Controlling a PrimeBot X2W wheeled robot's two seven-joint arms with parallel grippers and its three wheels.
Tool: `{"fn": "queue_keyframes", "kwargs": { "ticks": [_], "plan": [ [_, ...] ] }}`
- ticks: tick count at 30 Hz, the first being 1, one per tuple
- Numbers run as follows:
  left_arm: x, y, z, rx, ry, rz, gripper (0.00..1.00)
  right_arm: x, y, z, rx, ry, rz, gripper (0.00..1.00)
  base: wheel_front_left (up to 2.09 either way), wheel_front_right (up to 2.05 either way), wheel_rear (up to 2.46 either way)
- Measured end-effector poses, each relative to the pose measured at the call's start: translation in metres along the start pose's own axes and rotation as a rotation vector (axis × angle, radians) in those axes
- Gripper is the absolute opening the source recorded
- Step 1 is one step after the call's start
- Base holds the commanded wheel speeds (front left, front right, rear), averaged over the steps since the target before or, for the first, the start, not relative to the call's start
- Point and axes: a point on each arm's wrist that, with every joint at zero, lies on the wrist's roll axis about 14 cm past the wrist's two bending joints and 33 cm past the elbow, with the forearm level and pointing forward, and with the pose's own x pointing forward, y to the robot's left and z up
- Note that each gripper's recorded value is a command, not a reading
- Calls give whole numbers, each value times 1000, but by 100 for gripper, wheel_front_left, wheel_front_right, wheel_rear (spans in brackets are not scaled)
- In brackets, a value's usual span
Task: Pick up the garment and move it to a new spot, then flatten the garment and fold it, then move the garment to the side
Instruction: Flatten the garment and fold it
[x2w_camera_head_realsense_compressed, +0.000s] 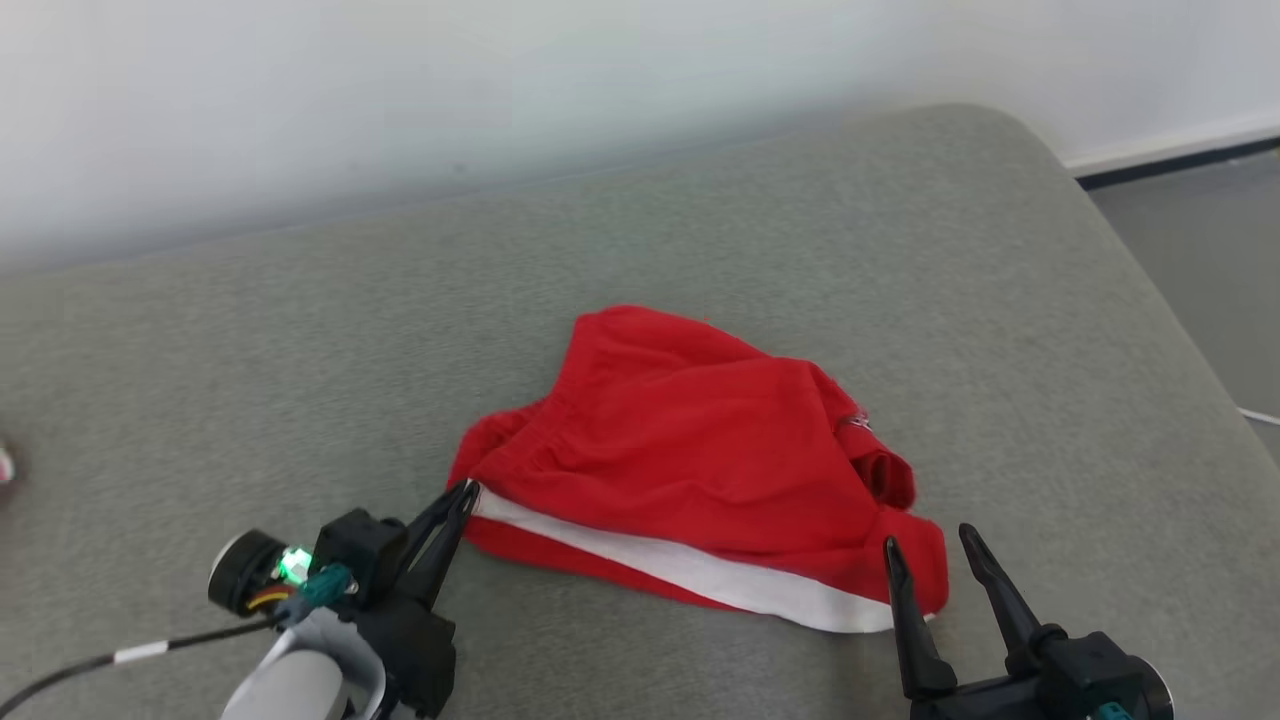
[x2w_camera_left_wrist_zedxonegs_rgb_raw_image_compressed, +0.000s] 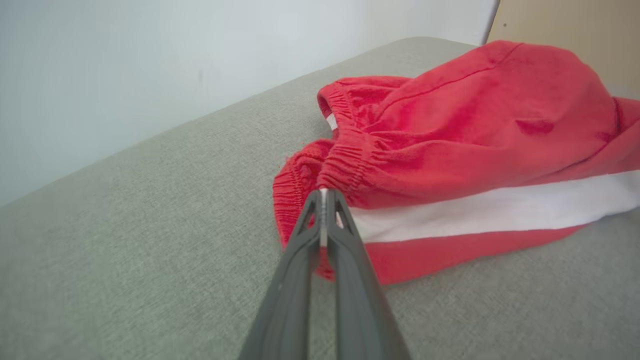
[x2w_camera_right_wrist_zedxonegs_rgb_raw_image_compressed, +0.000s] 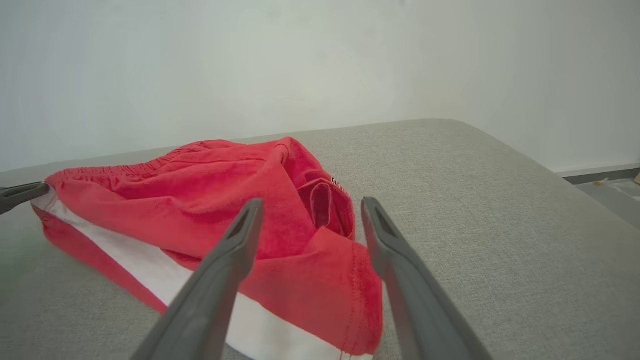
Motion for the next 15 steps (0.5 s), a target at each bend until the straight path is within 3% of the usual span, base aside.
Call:
{"fn": "queue_keyframes", "kwargs": {
  "ticks": [15],
  "plan": [
    [-144,40,-37,-200,-35,447,0,22,65,1,-3,-14,216,100,0,0,0]
  ]
}}
